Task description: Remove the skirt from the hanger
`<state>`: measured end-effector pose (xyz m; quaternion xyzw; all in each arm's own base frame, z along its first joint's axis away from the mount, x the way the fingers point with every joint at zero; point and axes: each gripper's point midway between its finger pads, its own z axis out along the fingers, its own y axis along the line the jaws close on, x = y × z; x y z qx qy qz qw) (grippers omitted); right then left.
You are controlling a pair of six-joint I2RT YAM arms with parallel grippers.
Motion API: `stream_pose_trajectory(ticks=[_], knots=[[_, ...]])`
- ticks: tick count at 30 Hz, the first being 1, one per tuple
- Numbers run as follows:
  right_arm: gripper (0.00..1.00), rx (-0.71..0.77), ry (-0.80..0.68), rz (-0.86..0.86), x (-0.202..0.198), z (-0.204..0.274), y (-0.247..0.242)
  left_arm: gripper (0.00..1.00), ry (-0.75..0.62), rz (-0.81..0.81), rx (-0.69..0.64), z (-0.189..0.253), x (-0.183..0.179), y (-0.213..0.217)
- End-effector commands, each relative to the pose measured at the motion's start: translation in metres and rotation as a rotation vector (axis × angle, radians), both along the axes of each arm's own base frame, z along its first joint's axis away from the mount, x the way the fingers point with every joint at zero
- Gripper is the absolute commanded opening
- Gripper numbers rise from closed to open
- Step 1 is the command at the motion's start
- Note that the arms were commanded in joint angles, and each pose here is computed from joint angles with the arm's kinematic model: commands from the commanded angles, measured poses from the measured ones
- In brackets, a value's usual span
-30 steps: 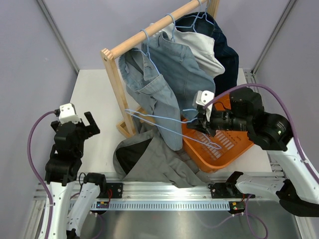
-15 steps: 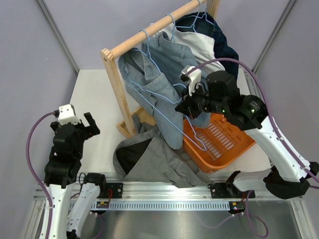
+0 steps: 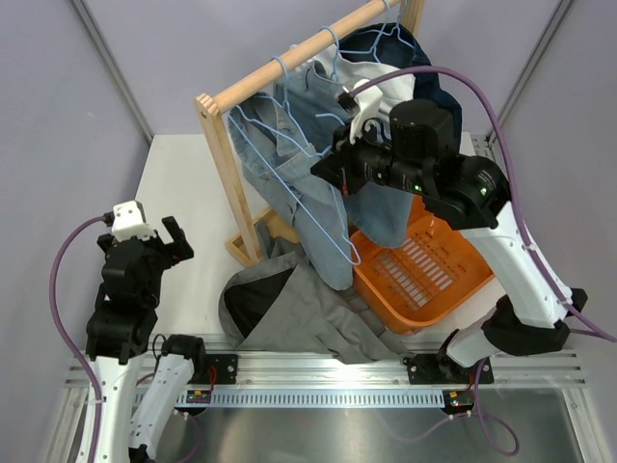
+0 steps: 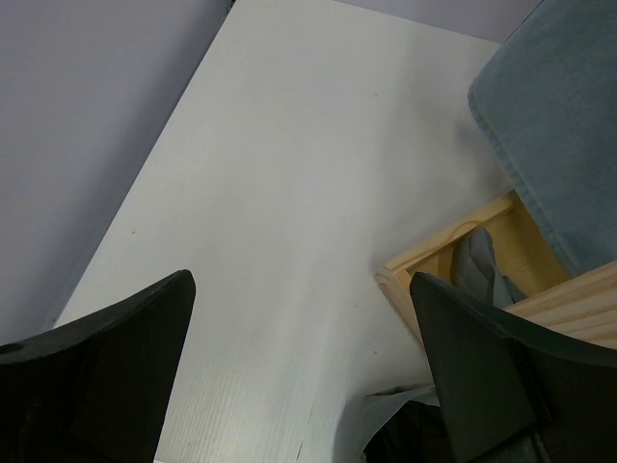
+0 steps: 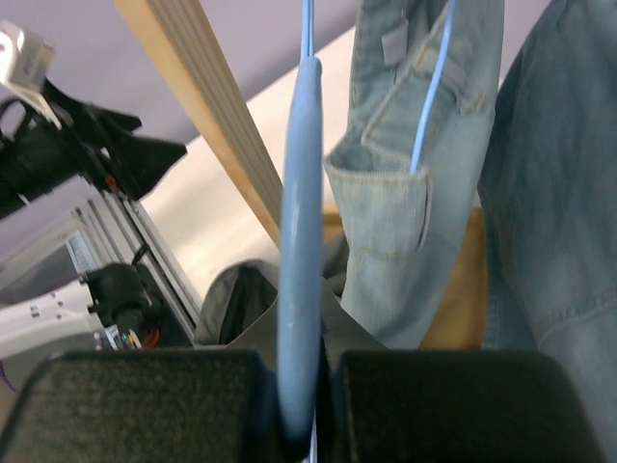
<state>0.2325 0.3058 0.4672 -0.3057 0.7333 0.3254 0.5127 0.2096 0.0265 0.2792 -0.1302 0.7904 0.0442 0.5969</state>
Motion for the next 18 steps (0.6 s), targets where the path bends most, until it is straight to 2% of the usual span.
stream_pose_trajectory(ticks=[1, 8, 18], knots=[[0.0, 0.068, -0.019, -0.014, 0.007, 0.026, 0.014, 0.99, -0.099, -0.03, -0.03, 0.028, 0.01, -0.007], [0.0, 0.085, -0.053, -0.016, 0.043, 0.034, 0.055, 0.99, -0.118, -0.045, -0.041, 0.034, 0.014, -0.011], [0.0, 0.119, -0.201, 0.006, 0.063, 0.047, 0.096, 0.99, -0.125, -0.049, -0.047, 0.034, 0.013, -0.012]])
